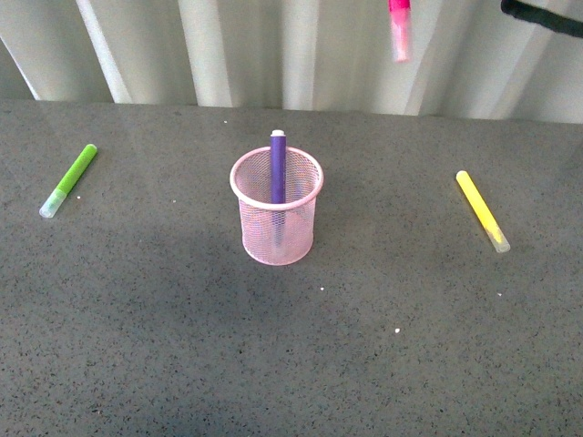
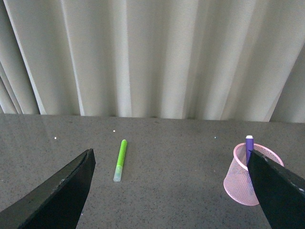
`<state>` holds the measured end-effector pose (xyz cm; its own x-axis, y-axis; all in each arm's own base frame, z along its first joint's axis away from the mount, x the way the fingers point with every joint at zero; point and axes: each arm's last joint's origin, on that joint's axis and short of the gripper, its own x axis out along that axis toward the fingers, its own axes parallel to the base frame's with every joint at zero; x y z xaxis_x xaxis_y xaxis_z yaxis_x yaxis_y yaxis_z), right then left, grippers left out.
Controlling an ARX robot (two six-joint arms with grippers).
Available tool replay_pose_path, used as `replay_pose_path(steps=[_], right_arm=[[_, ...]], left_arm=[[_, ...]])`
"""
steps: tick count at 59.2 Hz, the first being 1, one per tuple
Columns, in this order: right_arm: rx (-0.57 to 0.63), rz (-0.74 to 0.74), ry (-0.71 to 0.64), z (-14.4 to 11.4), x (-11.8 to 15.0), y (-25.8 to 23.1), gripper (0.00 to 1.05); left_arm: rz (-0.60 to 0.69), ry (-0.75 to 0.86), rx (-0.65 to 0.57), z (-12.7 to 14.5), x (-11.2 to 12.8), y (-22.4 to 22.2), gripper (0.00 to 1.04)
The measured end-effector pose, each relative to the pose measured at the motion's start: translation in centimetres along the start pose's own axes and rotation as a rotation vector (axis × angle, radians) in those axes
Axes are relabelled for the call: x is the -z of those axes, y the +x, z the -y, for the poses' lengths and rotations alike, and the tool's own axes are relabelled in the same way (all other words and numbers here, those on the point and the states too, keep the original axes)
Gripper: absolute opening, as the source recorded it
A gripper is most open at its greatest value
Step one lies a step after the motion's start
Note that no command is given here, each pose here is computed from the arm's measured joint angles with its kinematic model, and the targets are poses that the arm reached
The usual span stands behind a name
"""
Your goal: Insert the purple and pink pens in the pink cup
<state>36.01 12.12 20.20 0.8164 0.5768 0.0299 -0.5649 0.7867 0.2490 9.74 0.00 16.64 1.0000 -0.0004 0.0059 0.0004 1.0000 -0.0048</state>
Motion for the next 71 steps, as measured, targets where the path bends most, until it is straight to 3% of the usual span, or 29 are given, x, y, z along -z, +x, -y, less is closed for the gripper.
replay_pose_path(steps=[31,53,71], right_arm=[[-0.084,-0.089,0.004,-5.0,7.4,4.7,0.11],[-0.059,-0.185,-0.067,-4.7,12.1,6.8,0.11],[-0.050,-0.198,-0.085,-4.3,13.2,7.2,0.11]], left_arm=[[0.000,0.000,0.000,0.0,0.0,0.0,0.98],[0.000,0.000,0.000,0.0,0.0,0.0,0.98],[0.000,0.000,0.000,0.0,0.0,0.0,0.98]])
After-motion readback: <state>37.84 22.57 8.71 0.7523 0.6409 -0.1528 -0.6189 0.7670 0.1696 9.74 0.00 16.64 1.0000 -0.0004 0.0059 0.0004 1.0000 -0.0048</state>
